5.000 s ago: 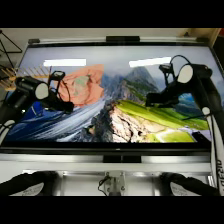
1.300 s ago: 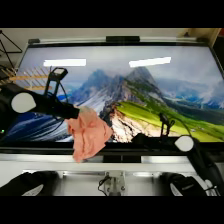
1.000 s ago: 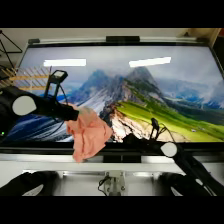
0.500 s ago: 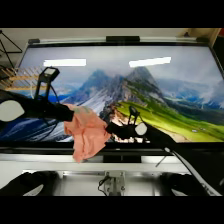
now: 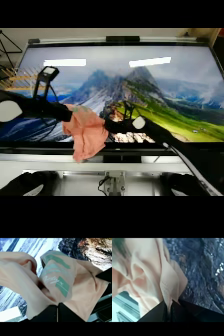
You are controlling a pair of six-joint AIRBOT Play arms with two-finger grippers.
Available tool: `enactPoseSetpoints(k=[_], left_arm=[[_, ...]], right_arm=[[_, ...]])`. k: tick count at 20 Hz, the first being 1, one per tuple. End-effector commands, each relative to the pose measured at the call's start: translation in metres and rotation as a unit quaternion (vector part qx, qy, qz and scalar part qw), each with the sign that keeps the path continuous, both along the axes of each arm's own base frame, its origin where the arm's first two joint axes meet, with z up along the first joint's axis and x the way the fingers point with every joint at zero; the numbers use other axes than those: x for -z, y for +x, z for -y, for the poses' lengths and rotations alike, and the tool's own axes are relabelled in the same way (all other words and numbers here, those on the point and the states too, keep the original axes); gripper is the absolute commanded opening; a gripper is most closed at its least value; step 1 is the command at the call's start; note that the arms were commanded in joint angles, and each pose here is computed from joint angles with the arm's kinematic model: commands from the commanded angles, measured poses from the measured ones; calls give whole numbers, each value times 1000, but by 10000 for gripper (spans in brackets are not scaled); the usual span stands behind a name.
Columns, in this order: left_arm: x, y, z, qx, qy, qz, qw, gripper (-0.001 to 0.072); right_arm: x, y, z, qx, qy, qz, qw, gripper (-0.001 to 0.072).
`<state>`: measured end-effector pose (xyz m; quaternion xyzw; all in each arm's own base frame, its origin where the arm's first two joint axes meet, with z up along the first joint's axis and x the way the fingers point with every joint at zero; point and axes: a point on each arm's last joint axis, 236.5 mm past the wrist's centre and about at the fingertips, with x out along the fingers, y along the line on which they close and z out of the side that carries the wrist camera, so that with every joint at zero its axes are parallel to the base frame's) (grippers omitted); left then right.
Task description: Fold the shirts.
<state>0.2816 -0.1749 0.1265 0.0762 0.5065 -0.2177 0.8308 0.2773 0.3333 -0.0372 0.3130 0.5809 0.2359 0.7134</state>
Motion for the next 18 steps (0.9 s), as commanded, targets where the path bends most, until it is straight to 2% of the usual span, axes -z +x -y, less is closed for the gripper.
enactPoseSetpoints(k=[1,3,5,8,10,12,15,16,18], left_arm=[[-32,2,-7,12,11,28,999,28],[-86,-5,-10,30,1,70,997,28],[-156,-16,-16,21,-43,143,989,28],[-222,-47,-22,9,-121,206,971,28],[-220,-62,-26,0,-137,191,972,28],[-190,-66,-29,-9,-115,147,982,28],[-120,-59,-25,-11,-69,67,995,28],[-90,-55,-22,-12,-53,38,998,28],[-34,-45,-10,-12,-43,-8,999,29]], right_arm=[[-78,17,39,-23,1,116,993,72],[-161,23,88,-27,-16,231,973,72],[-264,11,139,13,-22,348,937,72],[-394,-50,182,78,1,496,865,73],[-429,-89,196,105,11,534,839,73],[-414,-104,207,113,-16,512,851,72],[-337,-100,231,96,-129,397,904,73],[-314,-95,243,92,-168,360,913,72],[-283,-74,254,91,-207,313,922,73]])
